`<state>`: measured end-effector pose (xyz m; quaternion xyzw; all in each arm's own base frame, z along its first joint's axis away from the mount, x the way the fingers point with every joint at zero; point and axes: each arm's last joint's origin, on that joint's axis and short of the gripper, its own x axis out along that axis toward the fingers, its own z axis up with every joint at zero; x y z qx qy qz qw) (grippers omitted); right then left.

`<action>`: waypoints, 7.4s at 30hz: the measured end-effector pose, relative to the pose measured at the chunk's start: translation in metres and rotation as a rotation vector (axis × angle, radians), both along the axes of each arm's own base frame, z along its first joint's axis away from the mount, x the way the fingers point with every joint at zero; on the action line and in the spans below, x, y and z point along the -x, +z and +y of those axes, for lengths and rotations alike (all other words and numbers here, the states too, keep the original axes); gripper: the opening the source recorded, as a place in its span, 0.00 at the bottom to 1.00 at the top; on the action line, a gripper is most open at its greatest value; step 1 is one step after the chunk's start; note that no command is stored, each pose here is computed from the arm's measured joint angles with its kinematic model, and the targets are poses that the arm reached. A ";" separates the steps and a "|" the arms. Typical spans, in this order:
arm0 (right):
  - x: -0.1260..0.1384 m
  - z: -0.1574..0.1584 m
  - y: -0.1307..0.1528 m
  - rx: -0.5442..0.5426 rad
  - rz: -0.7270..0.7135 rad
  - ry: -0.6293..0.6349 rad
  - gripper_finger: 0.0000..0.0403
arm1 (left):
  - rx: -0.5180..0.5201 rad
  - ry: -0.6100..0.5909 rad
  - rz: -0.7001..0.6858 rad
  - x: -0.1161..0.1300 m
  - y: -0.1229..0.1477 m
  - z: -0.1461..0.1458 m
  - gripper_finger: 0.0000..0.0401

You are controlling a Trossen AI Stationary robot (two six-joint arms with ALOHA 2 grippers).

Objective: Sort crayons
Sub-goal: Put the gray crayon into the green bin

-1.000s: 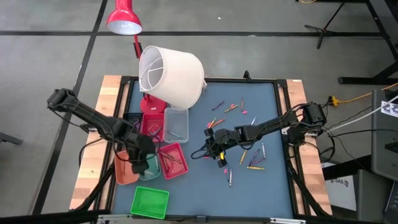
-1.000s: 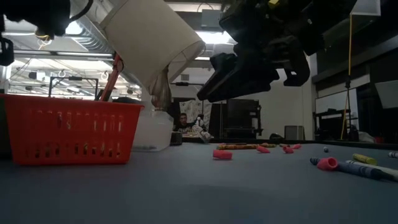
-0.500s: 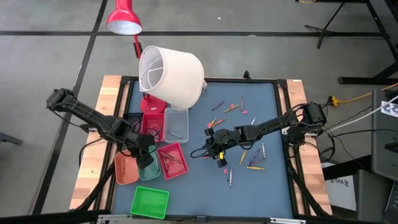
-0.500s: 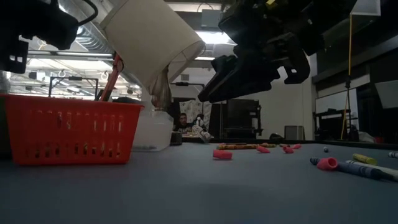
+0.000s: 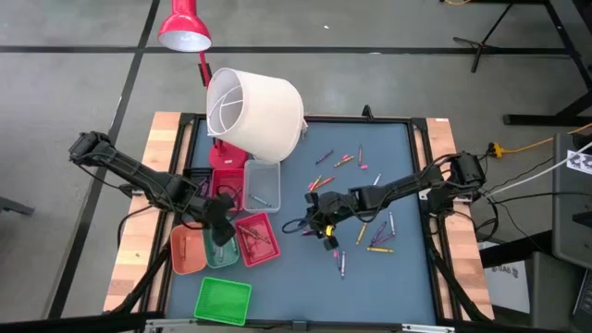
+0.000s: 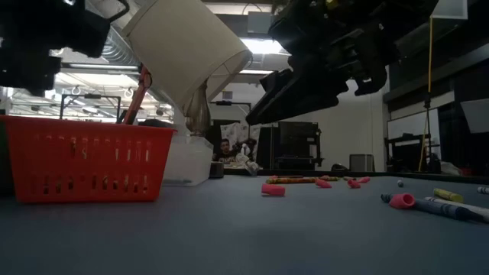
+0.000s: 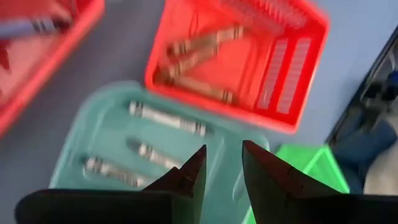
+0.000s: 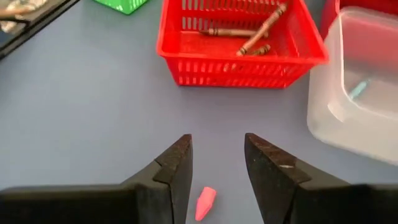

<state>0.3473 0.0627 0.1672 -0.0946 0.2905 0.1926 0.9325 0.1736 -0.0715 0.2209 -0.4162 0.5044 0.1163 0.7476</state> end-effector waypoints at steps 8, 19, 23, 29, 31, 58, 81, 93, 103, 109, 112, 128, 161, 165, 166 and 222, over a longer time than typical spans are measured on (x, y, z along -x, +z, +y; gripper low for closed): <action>0.006 0.003 -0.005 -0.227 0.162 -0.013 0.36 | -0.190 0.031 -0.192 -0.011 0.007 0.003 0.22; 0.022 0.030 -0.013 -0.410 0.430 -0.049 0.36 | -0.424 -0.018 -0.427 -0.024 0.020 0.003 0.22; 0.031 0.053 -0.015 -0.394 0.470 0.011 0.36 | -0.437 -0.035 -0.445 -0.025 0.021 0.003 0.22; 0.046 0.083 -0.017 -0.432 0.568 -0.017 0.36 | -0.437 -0.035 -0.446 -0.025 0.021 0.003 0.22; 0.051 0.090 -0.018 -0.456 0.623 -0.079 0.36 | -0.437 -0.036 -0.446 -0.025 0.021 0.003 0.22; 0.074 0.111 -0.026 -0.834 0.981 -0.885 0.36 | -0.461 -0.066 -0.447 -0.025 0.021 0.003 0.22; 0.083 0.101 -0.031 -0.809 0.961 -1.227 0.36 | -0.522 -0.141 -0.453 -0.025 0.021 0.003 0.22; 0.084 0.098 -0.033 -0.814 0.916 -1.319 0.36 | -0.522 -0.141 -0.452 -0.025 0.021 0.003 0.22; 0.084 0.095 -0.034 -0.816 0.828 -1.389 0.36 | -0.522 -0.141 -0.452 -0.025 0.021 0.003 0.22; 0.085 0.092 -0.034 -0.784 0.747 -1.428 0.36 | -0.522 -0.141 -0.452 -0.025 0.021 0.003 0.22; 0.085 0.091 -0.035 -0.768 0.730 -1.439 0.36 | -0.522 -0.141 -0.452 -0.025 0.021 0.003 0.22; 0.087 0.090 -0.036 -0.725 0.742 -1.422 0.03 | -0.523 -0.142 -0.452 -0.025 0.021 0.003 0.22; 0.063 0.098 0.008 -0.434 0.565 -1.189 0.08 | -0.555 -0.180 -0.458 -0.025 0.021 0.003 0.22; 0.052 0.102 0.033 -0.354 0.459 -1.121 0.08 | -0.554 -0.180 -0.458 -0.025 0.021 0.003 0.22; 0.049 0.103 0.040 -0.335 0.421 -1.092 0.08 | -0.555 -0.180 -0.458 -0.025 0.021 0.003 0.22; -0.048 0.054 0.159 -0.228 -0.618 -0.394 0.08 | -0.735 -0.284 -1.041 -0.045 0.069 -0.018 0.22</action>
